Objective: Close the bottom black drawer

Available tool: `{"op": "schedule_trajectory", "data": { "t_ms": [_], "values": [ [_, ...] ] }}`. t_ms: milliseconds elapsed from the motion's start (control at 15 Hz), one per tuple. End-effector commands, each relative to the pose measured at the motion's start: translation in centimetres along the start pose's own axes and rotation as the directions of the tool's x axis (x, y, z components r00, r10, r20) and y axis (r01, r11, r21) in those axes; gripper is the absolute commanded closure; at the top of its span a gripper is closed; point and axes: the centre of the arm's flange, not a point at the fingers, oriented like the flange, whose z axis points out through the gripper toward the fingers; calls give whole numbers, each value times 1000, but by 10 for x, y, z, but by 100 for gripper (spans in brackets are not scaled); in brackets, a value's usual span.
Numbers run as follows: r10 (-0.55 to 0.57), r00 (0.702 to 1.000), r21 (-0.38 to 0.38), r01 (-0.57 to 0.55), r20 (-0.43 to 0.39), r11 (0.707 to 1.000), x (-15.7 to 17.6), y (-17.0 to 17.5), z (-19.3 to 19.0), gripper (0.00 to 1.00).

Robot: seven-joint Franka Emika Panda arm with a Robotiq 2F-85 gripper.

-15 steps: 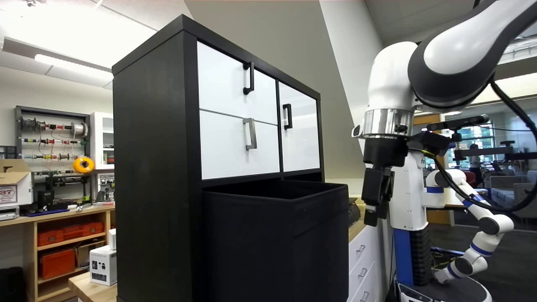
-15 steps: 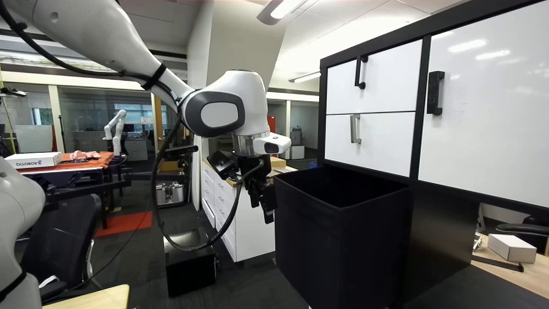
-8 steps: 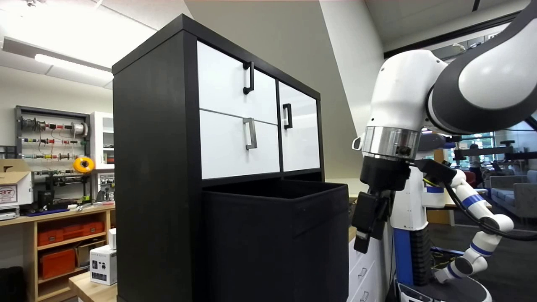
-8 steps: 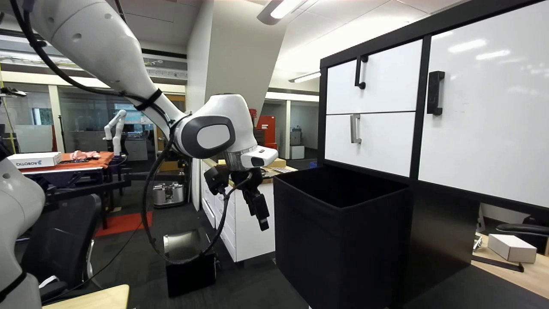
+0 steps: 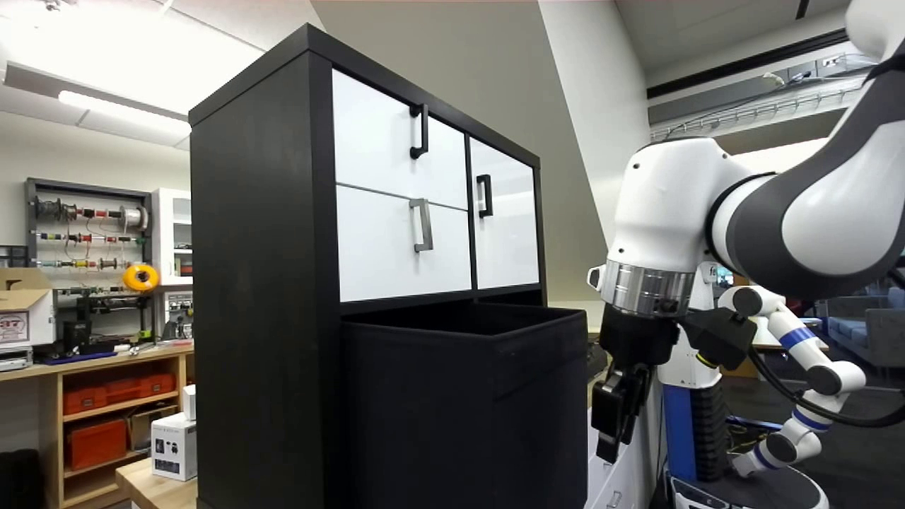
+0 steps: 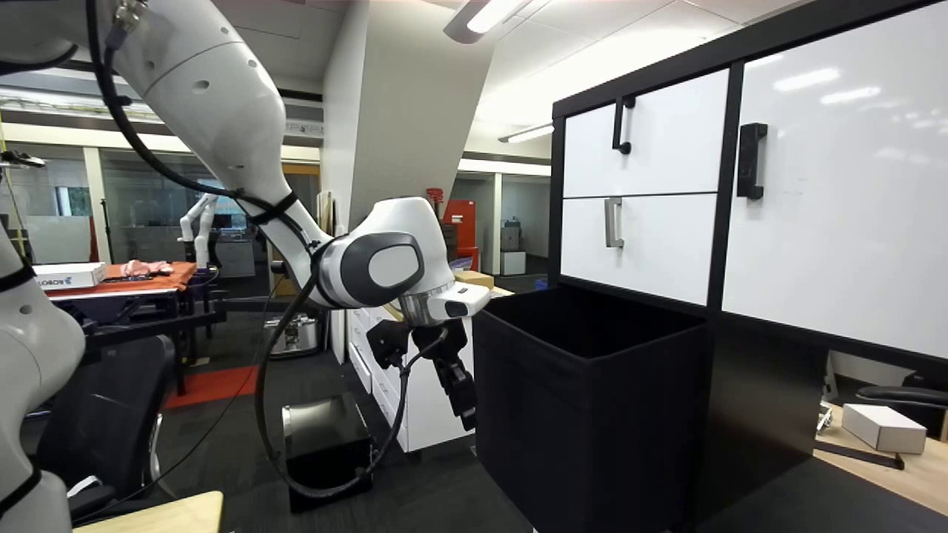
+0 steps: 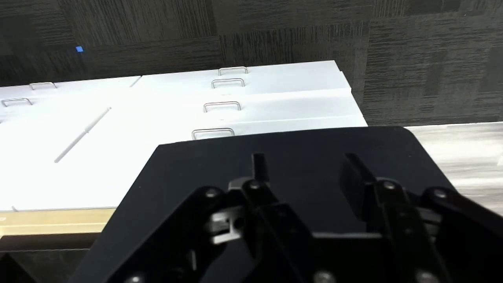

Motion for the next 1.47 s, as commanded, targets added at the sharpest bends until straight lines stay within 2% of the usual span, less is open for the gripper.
{"op": "schedule_trajectory", "data": {
  "t_ms": [0,67,200,467,1067,1400],
  "values": [
    [41,998,-18,-42,-36,999,24,-1,29,72],
    [45,998,-16,-46,-47,999,32,-2,34,79],
    [46,996,-13,-48,-72,999,47,-5,41,83],
    [41,990,3,-41,-134,999,76,-7,46,70],
    [30,982,4,-30,-188,1000,113,-13,56,77],
    [18,979,9,-16,-203,1000,142,-25,68,77]
  ]
}}
